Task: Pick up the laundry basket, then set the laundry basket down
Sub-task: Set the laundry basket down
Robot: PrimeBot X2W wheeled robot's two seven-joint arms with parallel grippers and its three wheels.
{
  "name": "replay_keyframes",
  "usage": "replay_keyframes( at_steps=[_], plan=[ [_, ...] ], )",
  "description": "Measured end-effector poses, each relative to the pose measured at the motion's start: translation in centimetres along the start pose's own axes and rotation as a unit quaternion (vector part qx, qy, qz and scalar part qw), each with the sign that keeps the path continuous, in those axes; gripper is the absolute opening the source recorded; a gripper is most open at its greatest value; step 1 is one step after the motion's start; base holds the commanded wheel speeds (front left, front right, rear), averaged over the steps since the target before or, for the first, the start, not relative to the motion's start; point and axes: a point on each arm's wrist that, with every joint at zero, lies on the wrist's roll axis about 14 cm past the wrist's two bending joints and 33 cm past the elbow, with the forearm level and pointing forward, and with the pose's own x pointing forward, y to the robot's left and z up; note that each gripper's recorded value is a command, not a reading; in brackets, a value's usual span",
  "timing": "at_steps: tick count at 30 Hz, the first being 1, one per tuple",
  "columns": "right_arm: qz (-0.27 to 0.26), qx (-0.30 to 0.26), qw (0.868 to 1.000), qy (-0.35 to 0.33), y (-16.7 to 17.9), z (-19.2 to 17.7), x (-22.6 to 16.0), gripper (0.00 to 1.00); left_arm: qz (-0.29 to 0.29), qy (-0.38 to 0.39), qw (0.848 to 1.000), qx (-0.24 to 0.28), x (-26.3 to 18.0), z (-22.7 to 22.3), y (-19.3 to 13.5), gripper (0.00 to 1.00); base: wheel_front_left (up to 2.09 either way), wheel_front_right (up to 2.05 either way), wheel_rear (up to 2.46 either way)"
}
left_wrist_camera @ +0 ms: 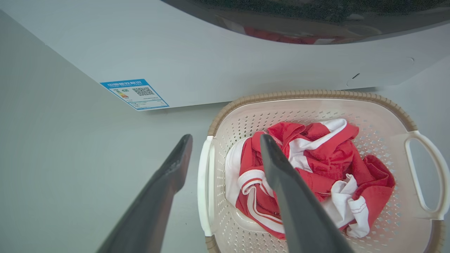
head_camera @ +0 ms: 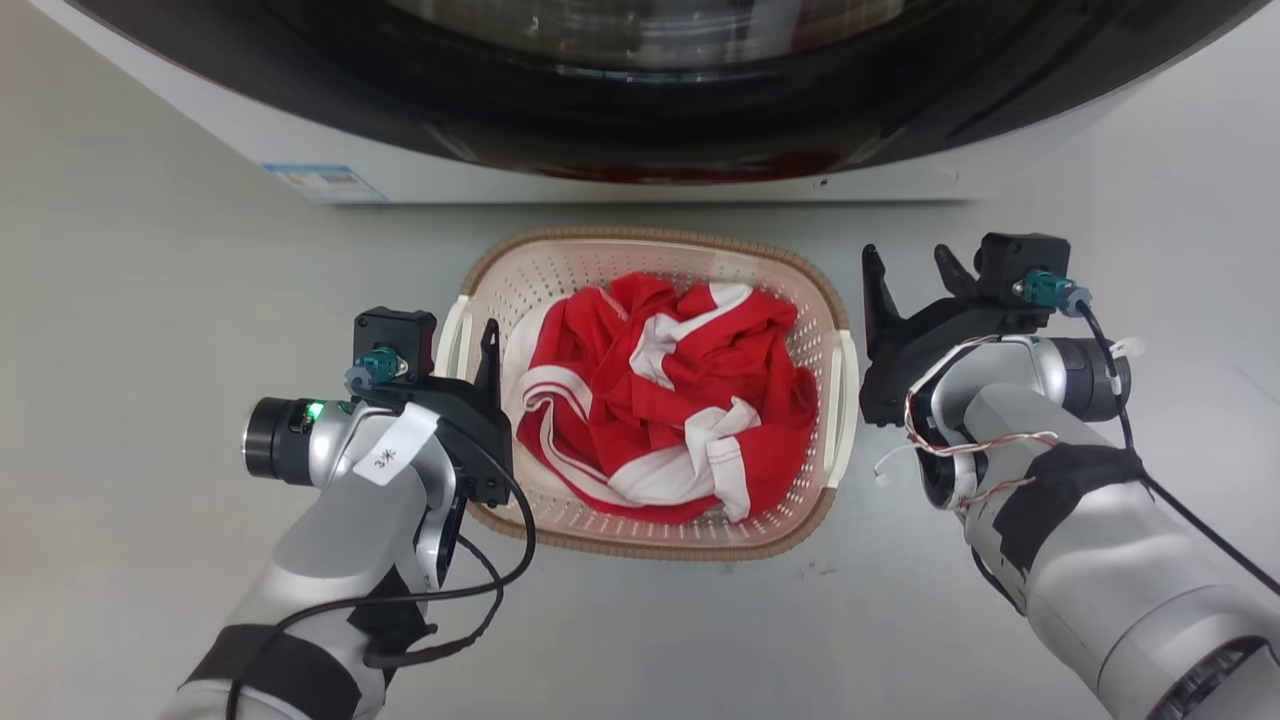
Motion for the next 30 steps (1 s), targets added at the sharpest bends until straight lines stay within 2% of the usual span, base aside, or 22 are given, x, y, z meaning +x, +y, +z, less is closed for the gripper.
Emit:
replay_keyframes(
  at_steps=[9,20,30],
  plan=[
    [0.022,0.005,0.999,-0.043,1.5,2.1,-4.3,1.00,-0.023,-0.062,0.998,-0.009,-3.6,3.2,-1.5,1.00,0.00,0.00,0.00],
    [0.040,0.018,0.993,-0.107,2.7,3.7,-10.4,1.00,-0.008,-0.115,0.993,-0.033,-9.5,3.2,-0.1,1.00,0.00,0.00,0.00],
    [0.043,0.026,0.982,-0.182,3.3,4.8,-16.8,1.00,0.007,-0.175,0.984,-0.039,-15.0,3.0,1.2,1.00,0.00,0.00,0.00]
  ],
)
